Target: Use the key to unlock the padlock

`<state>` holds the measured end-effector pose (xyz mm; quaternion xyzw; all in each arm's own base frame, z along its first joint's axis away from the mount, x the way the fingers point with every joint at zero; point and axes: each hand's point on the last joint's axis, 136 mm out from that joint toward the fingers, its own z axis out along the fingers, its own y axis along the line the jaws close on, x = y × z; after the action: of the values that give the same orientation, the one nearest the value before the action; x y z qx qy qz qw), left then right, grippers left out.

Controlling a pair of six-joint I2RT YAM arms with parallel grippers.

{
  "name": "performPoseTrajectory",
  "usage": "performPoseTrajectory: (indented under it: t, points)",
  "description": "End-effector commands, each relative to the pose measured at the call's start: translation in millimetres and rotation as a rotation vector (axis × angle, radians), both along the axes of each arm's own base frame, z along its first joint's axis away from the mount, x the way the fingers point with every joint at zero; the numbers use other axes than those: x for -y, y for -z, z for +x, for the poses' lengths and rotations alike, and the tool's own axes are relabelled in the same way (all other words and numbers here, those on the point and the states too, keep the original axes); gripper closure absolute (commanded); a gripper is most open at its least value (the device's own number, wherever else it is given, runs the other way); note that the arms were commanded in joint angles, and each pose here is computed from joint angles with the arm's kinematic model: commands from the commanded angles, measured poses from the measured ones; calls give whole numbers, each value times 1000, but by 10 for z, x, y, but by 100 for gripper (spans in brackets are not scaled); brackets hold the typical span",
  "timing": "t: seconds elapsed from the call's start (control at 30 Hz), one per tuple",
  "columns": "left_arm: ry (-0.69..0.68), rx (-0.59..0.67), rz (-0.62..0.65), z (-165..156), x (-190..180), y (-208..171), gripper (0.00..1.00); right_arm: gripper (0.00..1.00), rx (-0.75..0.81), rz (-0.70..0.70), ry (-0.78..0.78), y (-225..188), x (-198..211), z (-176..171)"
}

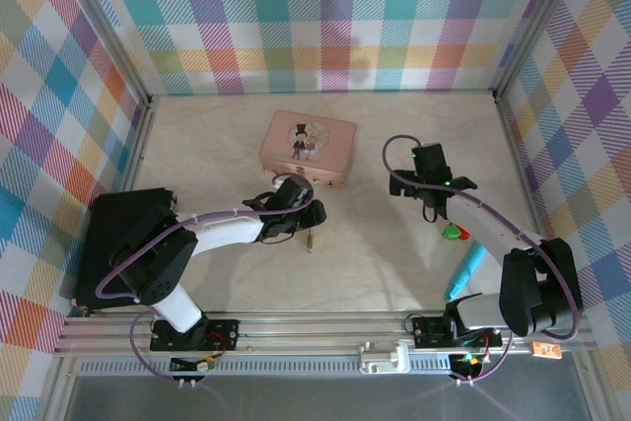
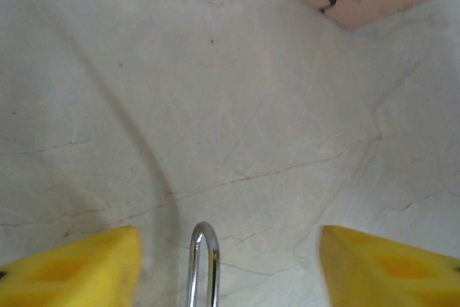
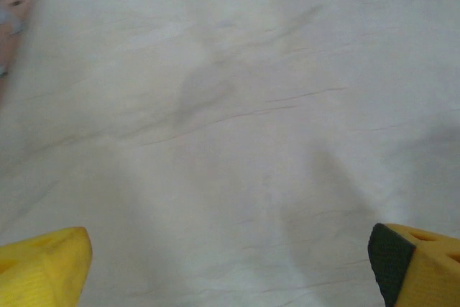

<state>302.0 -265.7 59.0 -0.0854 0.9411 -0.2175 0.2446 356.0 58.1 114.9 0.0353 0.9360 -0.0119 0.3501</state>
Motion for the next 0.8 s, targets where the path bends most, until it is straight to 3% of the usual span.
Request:
performPoseTrajectory:
  t: [0.0, 0.03, 0.07, 0.27, 0.4, 0.57, 0.77]
  points:
    - [-31, 70, 101, 55, -242, -330, 15, 1, 113, -40, 58, -114, 335, 216]
    - [-49, 98, 127, 82, -335, -432, 3, 1, 124, -44, 71, -67, 418, 249]
    - [-66, 139, 147, 124, -426, -569, 0, 1, 137, -45, 80, -24, 482, 289]
    - [-167, 329, 330, 335, -1215, -1255, 0, 1, 237, -44, 7, 210, 501, 519]
    - [-271, 405, 463, 454, -1888, -1496, 0, 1, 311, -36, -1, 256, 514, 607]
    - [-482, 476, 522, 495, -2683, -1448, 0, 1, 433, -23, 13, 153, 542, 498]
    - [-569, 501, 627, 462, -3036, -967, 0, 1, 461, 15, -30, 172, 497, 438]
